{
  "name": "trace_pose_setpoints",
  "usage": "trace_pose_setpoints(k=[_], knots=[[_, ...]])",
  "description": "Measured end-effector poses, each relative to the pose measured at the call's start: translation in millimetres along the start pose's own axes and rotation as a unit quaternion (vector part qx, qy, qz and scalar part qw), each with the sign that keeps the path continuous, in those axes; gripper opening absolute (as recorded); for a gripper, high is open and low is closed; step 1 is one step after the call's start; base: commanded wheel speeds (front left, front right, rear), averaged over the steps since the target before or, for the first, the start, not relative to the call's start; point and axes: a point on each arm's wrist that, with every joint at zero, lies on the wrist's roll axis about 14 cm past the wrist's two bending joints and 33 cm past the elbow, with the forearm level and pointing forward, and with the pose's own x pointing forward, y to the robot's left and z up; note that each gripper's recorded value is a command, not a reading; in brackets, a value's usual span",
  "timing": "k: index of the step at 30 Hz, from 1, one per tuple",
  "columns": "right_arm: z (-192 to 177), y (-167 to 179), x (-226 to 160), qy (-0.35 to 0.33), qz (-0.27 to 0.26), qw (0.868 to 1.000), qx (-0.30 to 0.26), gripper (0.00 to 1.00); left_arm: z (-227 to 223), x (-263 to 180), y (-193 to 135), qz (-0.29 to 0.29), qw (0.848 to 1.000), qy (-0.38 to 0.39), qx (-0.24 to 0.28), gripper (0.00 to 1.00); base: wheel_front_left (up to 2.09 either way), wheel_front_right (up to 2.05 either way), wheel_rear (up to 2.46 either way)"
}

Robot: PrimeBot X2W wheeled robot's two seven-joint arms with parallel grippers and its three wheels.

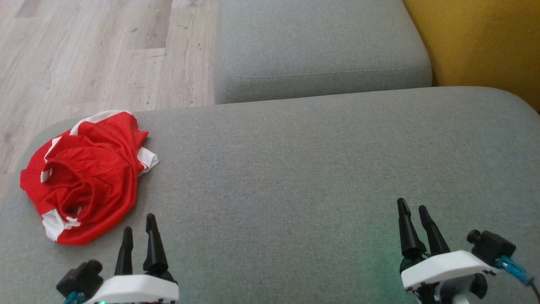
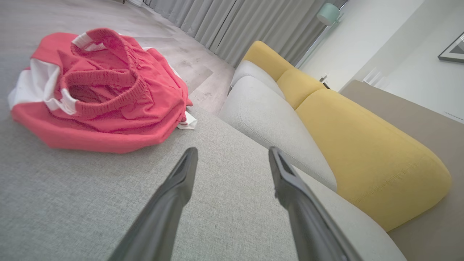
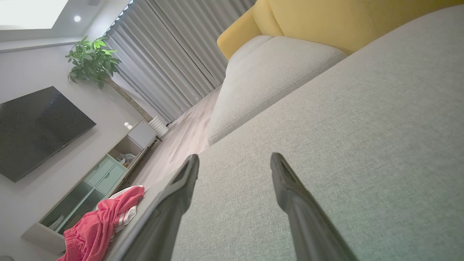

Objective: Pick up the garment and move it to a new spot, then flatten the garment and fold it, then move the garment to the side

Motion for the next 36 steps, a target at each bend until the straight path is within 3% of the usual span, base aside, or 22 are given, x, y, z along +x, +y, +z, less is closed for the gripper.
trace_pose_setpoints(k=[18,36], knots=[[5,18,-4,-0.018,0.035,0.993,-0.108,1.0,3,-9,-11,-0.014,0.993,-0.025,0.115,1.0,0.0,0.0,0.0],[7,19,-12,-0.034,0.044,0.977,-0.208,1.0,5,-15,-19,-0.028,0.975,-0.051,0.215,1.0,0.0,0.0,0.0]])
